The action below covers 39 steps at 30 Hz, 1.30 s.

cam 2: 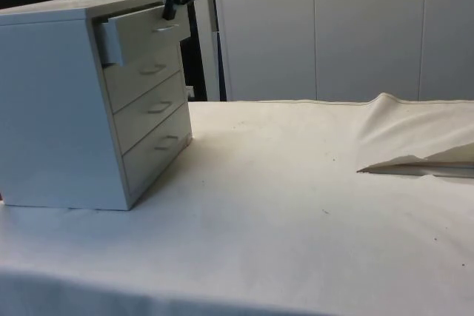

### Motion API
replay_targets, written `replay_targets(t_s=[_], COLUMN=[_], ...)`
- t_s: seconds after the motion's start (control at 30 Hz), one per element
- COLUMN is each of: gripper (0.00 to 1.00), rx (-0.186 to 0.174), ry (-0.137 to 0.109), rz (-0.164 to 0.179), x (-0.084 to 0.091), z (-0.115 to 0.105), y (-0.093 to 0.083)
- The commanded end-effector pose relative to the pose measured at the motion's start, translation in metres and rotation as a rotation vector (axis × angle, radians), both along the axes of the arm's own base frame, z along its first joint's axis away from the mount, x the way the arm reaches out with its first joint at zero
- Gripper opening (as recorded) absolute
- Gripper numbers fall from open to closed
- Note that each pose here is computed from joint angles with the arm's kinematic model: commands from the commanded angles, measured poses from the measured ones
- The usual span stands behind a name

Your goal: Open the drawer, then close it.

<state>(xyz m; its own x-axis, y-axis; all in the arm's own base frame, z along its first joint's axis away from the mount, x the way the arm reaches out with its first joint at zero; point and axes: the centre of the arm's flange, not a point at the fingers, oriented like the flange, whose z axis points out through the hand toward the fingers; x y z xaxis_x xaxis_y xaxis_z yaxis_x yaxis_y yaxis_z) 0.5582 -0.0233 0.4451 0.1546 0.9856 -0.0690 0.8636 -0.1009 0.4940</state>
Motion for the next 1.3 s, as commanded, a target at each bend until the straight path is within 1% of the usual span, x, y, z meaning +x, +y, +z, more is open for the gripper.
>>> replay_targets(t_s=[0.0, 0.17, 0.2, 0.23, 0.33, 0.5, 0.57, 0.7, 0.73, 0.77, 0.8, 0.9, 1.0, 1.03, 1.07, 1.1, 1.23, 1.27], gripper=[0.00, 0.00, 0.00, 0.00, 0.00, 0.00, 0.00, 0.00, 0.00, 0.00, 0.00, 0.00, 0.00, 0.00, 0.00, 0.00, 0.00, 0.00], rx=[0.004, -0.004, -0.007, -0.005, -0.010, -0.019, -0.017, -0.023, -0.022, -0.013, -0.021, -0.019, -0.016, -0.003, -0.015, -0.013, -0.006, -0.004], ry=[-0.015, -0.029, -0.019, -0.030, -0.036, -0.026, -0.026, 0.002, 0.005, 0.004, 0.014, 0.024, 0.032, 0.033, 0.034, 0.038, 0.046, 0.049], rz=[0.003, -0.004, -0.007, -0.005, -0.010, -0.019, -0.015, -0.006, -0.006, -0.008, -0.002, 0.005, 0.015, 0.015, 0.016, 0.021, 0.032, 0.038], x=[0.007, 0.020, 0.014, 0.022, 0.029, 0.032, 0.030, 0.021, 0.018, 0.022, 0.014, 0.006, -0.004, -0.003, -0.006, -0.012, -0.024, -0.029], z=[0.001, -0.001, -0.001, -0.002, -0.001, -0.002, 0.000, 0.002, 0.003, 0.003, 0.004, 0.005, 0.005, 0.005, 0.006, 0.006, 0.005, 0.005], y=[0.002, 0.003, 0.001, 0.003, 0.003, 0.003, 0.002, 0.005, 0.004, 0.006, 0.006, 0.007, 0.010, 0.010, 0.010, 0.011, 0.014, 0.015])
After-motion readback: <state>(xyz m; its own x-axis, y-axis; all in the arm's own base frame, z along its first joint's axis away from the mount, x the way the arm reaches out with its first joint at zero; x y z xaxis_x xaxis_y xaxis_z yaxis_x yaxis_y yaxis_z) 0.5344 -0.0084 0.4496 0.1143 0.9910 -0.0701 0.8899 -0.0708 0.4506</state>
